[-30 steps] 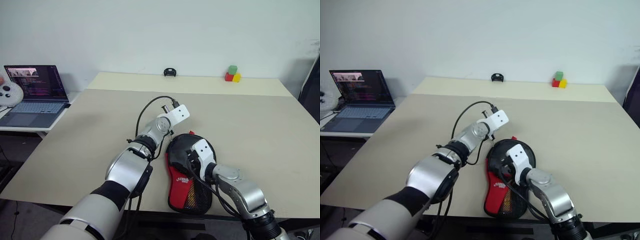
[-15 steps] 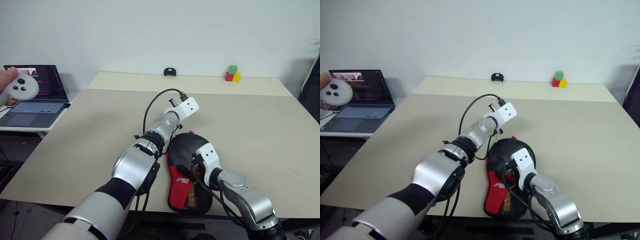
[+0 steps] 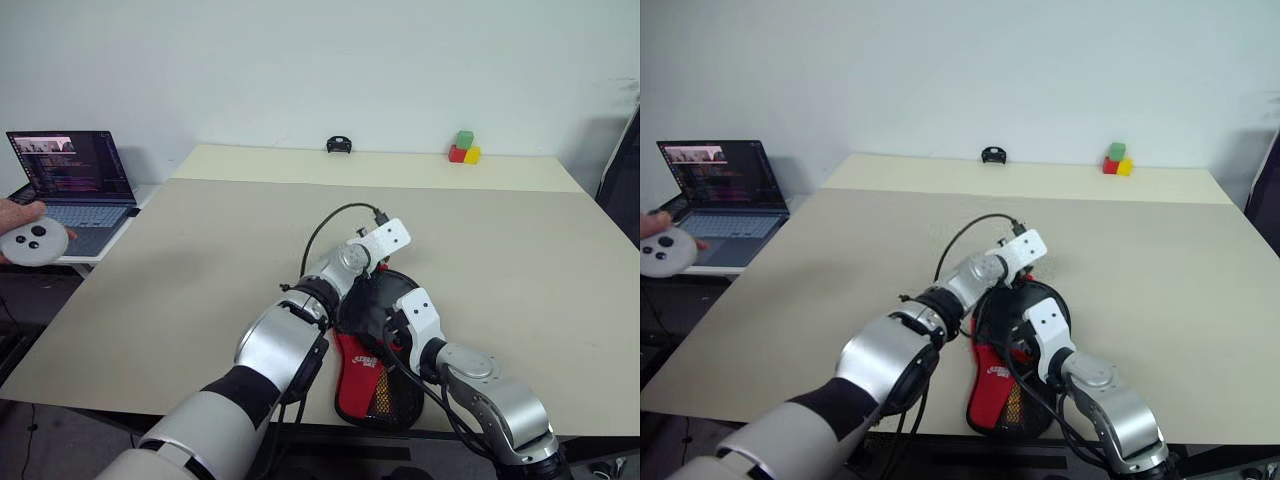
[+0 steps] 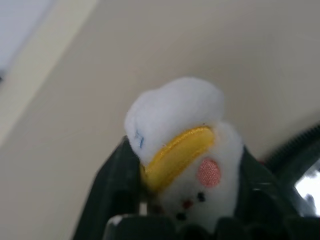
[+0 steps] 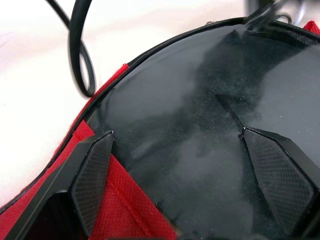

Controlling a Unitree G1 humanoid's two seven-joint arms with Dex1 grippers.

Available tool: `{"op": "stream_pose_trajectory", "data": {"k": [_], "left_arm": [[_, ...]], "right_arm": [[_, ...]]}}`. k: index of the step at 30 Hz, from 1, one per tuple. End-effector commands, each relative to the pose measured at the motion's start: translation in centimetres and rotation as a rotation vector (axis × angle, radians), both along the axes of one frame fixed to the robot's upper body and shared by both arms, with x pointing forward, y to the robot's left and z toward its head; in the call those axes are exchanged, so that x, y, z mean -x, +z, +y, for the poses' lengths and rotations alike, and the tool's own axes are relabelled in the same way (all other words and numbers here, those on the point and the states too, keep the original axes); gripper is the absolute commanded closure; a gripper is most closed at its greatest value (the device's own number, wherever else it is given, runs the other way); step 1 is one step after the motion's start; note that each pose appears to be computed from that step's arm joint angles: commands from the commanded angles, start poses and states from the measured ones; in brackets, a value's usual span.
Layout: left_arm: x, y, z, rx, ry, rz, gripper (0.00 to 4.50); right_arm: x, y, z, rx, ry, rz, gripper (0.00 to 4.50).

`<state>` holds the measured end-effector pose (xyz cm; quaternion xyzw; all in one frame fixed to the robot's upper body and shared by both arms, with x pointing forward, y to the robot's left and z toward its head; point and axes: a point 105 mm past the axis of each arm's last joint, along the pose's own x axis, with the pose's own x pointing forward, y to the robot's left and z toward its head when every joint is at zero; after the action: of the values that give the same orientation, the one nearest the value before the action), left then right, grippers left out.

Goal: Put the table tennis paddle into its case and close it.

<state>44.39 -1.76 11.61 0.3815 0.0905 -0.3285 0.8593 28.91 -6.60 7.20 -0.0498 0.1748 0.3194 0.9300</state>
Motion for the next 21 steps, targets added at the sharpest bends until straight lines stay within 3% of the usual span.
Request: {"op": "stream_pose_trajectory", "data": {"k": [1, 4, 12, 21], "left_arm": [[-0.2, 1.2, -0.4, 0.017, -0.014, -0.028, 1.07], [-0.2, 1.1, -0.2, 0.018, -0.015, -0.025, 0.04], [-0.9, 2.2, 1.0, 0.075, 0.008, -0.022, 0.04], [-3.4, 5.2, 8.9, 0.097, 0.183, -0.155, 0.04]], "right_arm": [[1.6, -5.5, -1.2, 0.074, -0.034, 0.243, 0.00], [1.5, -5.5, -1.1, 0.073, -0.032, 0.242, 0.00], [0.8, -5.4, -1.2, 0.080, -0.022, 0.232, 0.00], [-0.1, -5.1, -2.9, 0.096, -0.028, 0.221, 0.00]]}}
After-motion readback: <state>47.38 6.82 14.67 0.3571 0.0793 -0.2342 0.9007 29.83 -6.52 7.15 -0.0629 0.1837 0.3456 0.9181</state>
